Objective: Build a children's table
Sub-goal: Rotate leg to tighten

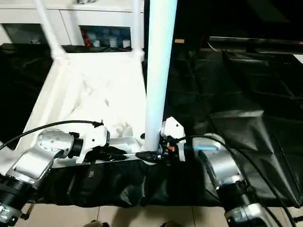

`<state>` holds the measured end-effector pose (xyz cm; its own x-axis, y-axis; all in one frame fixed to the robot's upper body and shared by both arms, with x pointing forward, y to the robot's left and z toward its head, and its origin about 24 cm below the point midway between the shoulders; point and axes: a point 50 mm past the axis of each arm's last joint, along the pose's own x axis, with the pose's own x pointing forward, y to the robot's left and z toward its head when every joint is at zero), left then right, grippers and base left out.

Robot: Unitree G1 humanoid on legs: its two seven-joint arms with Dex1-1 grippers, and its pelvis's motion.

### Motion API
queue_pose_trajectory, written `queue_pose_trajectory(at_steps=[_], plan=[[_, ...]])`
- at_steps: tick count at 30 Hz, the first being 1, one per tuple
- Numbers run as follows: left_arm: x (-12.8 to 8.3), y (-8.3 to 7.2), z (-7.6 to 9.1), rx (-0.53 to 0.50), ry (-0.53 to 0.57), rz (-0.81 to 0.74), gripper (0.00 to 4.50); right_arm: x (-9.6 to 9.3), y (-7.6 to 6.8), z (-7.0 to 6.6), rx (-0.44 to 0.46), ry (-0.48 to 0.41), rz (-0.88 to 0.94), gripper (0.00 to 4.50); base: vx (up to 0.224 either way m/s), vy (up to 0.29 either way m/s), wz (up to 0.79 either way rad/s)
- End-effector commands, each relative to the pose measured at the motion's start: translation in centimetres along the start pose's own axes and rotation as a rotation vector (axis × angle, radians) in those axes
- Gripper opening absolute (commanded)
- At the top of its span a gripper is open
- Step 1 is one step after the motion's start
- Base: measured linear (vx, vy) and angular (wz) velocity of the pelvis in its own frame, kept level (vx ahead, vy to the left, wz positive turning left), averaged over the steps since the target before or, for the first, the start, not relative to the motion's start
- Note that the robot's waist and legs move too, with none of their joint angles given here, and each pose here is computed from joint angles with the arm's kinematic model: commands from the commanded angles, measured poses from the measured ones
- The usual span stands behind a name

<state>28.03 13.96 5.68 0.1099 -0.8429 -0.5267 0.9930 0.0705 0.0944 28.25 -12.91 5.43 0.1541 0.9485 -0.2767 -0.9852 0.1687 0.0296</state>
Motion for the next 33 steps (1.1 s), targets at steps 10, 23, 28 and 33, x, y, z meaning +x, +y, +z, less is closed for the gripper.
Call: queue_pose_trajectory(at_steps=[10, 23, 28, 33], plan=[[-0.1, 0.1, -0.4, -0.009, 0.027, -0.028, 0.00, 0.4, 0.9, -1.1, 0.050, 0.028, 0.119, 2.09, 0.000, 0.000, 0.00], [2.3, 0.6, -0.2, -0.065, -0.016, 0.195, 0.00, 2.0, -0.1, -2.8, 0.124, -0.026, -0.358, 1.95, -0.004, -0.001, 0.00], [5.3, 0.1, 1.1, -0.096, -0.063, 0.247, 0.00, 4.0, -0.5, -2.9, 0.190, -0.083, -0.618, 1.95, 0.000, 0.000, 0.00], [8.1, 0.1, 2.9, -0.087, -0.084, 0.330, 0.00, 7.5, -1.0, -1.8, 0.193, -0.045, -0.796, 1.95, 0.000, 0.000, 0.00]])
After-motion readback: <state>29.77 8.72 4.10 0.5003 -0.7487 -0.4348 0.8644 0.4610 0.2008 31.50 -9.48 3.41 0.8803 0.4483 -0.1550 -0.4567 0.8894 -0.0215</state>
